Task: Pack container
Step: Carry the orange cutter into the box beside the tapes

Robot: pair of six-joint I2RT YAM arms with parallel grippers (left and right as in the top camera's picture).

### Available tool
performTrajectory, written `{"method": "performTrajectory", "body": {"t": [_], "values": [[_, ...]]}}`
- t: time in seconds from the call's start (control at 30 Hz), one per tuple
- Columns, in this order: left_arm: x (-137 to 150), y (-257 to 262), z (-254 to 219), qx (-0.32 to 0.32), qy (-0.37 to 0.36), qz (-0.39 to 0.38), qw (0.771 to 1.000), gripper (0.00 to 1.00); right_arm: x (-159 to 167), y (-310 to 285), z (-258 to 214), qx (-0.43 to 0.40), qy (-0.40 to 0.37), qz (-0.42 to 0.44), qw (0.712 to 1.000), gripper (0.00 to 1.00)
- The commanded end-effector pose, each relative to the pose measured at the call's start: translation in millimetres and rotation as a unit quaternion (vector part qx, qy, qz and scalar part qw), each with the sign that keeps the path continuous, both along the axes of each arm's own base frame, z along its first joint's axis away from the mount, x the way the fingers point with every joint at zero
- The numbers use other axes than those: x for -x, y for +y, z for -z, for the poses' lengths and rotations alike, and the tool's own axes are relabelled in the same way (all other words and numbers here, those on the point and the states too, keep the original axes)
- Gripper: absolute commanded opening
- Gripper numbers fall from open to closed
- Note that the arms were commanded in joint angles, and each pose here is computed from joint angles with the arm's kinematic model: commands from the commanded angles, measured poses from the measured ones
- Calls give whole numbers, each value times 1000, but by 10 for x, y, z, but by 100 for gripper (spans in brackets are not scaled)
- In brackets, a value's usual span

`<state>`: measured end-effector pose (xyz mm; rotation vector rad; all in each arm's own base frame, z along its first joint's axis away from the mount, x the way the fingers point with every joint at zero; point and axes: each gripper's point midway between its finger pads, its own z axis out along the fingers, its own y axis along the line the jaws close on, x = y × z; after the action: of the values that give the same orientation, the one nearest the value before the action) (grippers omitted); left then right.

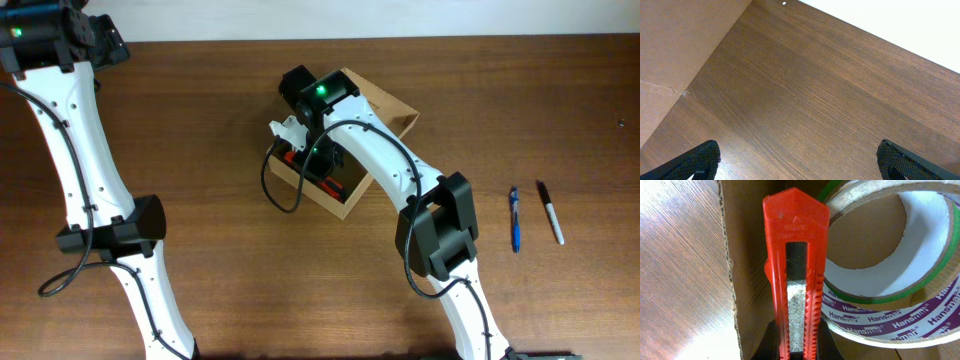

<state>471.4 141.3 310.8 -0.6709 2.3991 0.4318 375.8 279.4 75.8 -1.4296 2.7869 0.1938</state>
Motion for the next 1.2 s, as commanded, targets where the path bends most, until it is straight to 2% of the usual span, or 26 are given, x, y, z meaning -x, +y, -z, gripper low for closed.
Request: {"method": "performTrajectory", "body": {"t": [0.0,0.03,0.07,0.63,1.0,1.17], "values": [[68,19,-155,-8,-15,0,1000,100,57,3,128,1,18,-2,1000,5],[68,19,-155,-8,-15,0,1000,100,56,3,128,1,18,-2,1000,19],[67,17,-155,-8,-15,1,1000,100,54,4,128,1,17,-2,1000,27],[67,17,-155,-8,-15,1,1000,100,33,-2,130,4,12,-4,1000,31],[67,17,-155,-8,-15,1,1000,100,-108,-68,-83,17,-35,-2,999,49],[67,17,-155,-8,-15,1,1000,100,-234,-34,-338,4,-72,5,997,50]]}}
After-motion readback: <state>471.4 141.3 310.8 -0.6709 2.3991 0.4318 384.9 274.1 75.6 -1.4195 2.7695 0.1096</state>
